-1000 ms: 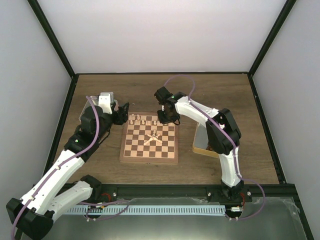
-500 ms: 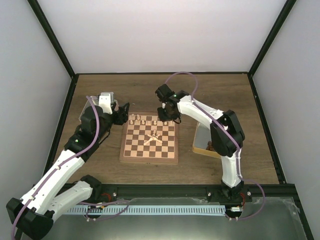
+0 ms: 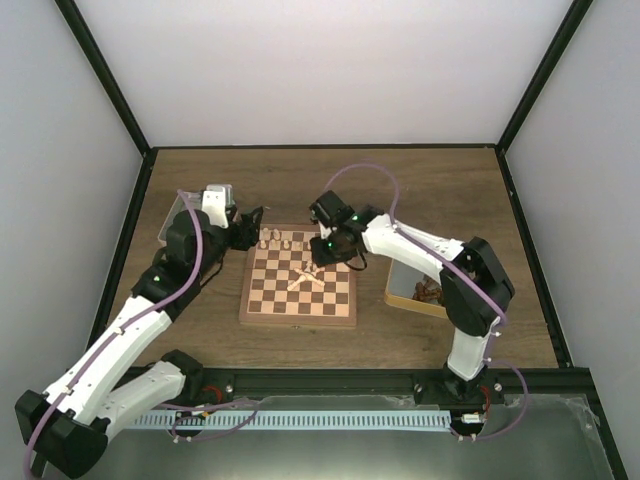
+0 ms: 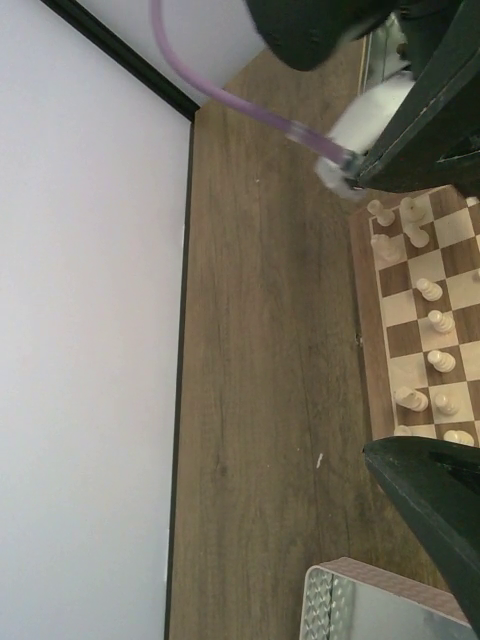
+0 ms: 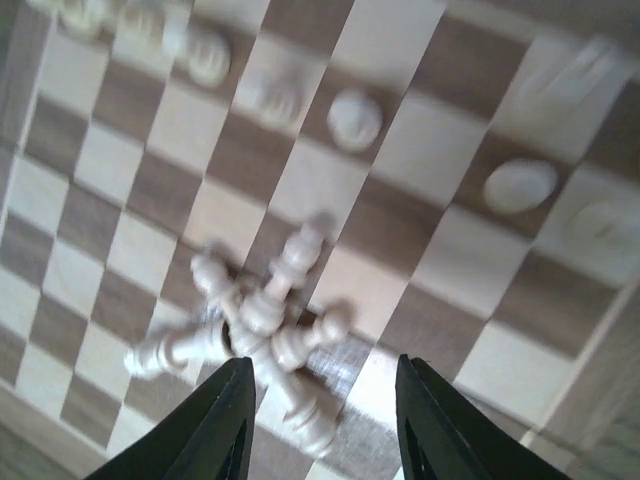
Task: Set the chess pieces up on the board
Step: Pick up the chess piece from the chessboard.
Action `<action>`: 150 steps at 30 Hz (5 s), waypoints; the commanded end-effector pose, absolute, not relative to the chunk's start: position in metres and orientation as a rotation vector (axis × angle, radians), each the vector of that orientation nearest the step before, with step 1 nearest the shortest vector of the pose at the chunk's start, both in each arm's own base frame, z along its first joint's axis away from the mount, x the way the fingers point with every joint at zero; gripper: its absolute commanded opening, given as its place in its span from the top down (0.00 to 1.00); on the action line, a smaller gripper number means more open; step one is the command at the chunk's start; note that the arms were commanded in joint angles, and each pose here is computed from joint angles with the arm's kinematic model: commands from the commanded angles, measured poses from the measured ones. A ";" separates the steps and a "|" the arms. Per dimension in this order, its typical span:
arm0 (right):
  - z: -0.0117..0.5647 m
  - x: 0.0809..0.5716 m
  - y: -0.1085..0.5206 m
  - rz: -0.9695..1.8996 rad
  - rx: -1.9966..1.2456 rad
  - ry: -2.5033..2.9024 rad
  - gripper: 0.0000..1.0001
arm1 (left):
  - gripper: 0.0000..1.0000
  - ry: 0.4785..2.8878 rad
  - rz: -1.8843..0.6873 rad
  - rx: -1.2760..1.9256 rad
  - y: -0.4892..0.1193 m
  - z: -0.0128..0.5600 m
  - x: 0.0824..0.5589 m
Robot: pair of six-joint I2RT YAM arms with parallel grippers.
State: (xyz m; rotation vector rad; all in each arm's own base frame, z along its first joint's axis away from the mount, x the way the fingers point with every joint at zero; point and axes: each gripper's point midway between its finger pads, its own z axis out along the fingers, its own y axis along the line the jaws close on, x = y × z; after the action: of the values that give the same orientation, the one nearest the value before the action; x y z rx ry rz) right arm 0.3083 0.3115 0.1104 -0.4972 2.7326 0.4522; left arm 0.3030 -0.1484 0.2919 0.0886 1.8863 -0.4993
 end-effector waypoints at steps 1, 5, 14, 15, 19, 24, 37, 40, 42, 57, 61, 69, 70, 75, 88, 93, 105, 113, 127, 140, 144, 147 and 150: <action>0.112 0.275 0.333 0.589 -0.583 2.717 0.59 | 0.31 1.884 -0.519 0.092 -0.152 0.291 0.305; 0.090 0.256 0.334 0.569 -0.629 2.770 0.59 | 0.31 1.890 -0.524 0.093 -0.154 0.288 0.306; 0.066 0.252 0.330 0.452 -0.719 2.789 0.62 | 0.31 1.896 -0.528 0.092 -0.155 0.287 0.307; 0.065 0.254 0.329 0.435 -0.723 2.785 0.62 | 0.31 1.896 -0.528 0.092 -0.155 0.287 0.307; 0.059 0.257 0.325 0.381 -0.757 2.771 0.63 | 0.32 1.900 -0.535 0.089 -0.155 0.286 0.306; 0.055 0.258 0.324 0.363 -0.811 2.749 0.66 | 0.31 1.934 -0.605 0.086 -0.163 0.275 0.301; 0.041 0.252 0.324 0.387 -0.883 2.729 0.81 | 0.33 2.208 -0.868 -0.045 -0.181 0.176 0.265; 0.039 0.251 0.325 0.403 -0.885 2.724 0.85 | 0.33 2.248 -0.907 -0.070 -0.183 0.159 0.258; 0.039 0.251 0.326 0.415 -0.885 2.719 0.90 | 0.33 2.268 -0.932 -0.088 -0.185 0.149 0.255; 0.084 0.234 0.356 0.794 -0.809 2.658 0.99 | 0.33 2.298 -1.151 -0.233 -0.197 0.104 0.238; 0.091 0.234 0.359 0.877 -0.754 2.666 0.99 | 0.34 2.306 -1.163 -0.264 -0.196 0.092 0.236; 0.098 0.230 0.365 1.004 -0.738 2.667 0.99 | 0.35 2.297 -1.191 -0.266 -0.200 0.087 0.240; 0.098 0.229 0.365 1.009 -0.742 2.666 0.99 | 0.36 2.299 -1.191 -0.262 -0.201 0.087 0.240; 0.089 0.231 0.360 0.953 -0.787 2.651 0.99 | 0.36 2.278 -1.243 -0.233 -0.209 0.097 0.243; 0.103 0.232 0.368 1.005 -0.896 2.512 0.99 | 0.48 2.313 -1.241 -0.234 -0.218 0.091 0.255; 0.111 0.230 0.369 1.034 -0.911 2.458 0.99 | 0.58 2.339 -1.173 -0.229 -0.215 0.085 0.262; 0.122 0.239 0.363 0.994 -0.821 2.414 0.99 | 0.78 2.383 -1.136 -0.198 -0.215 0.070 0.260; 0.122 0.243 0.362 1.000 -0.759 2.432 0.99 | 0.70 2.329 -1.055 -0.173 -0.206 0.088 0.267; 0.170 0.233 0.384 1.145 -0.993 2.153 0.99 | 0.38 2.218 -1.351 -0.036 -0.228 0.154 0.239; 0.190 0.237 0.380 1.173 -0.881 2.108 0.97 | 0.88 2.229 -1.424 -0.065 -0.236 0.157 0.240; 0.204 0.239 0.374 1.221 -0.722 2.132 0.69 | 0.90 2.191 -1.453 -0.104 -0.236 0.171 0.244; 0.233 0.233 0.367 1.364 -0.561 2.070 0.49 | 0.90 2.112 -1.509 -0.132 -0.236 0.196 0.247; 0.258 0.225 0.356 1.532 -0.379 1.983 0.37 | 0.90 2.038 -1.560 -0.179 -0.235 0.220 0.251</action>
State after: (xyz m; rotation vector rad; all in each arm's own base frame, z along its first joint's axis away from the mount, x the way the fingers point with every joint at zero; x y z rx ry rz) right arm 0.2231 0.3605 0.1945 -0.6406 2.1780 1.2841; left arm 0.2444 -0.2314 0.1696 -0.1560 2.1847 -1.4496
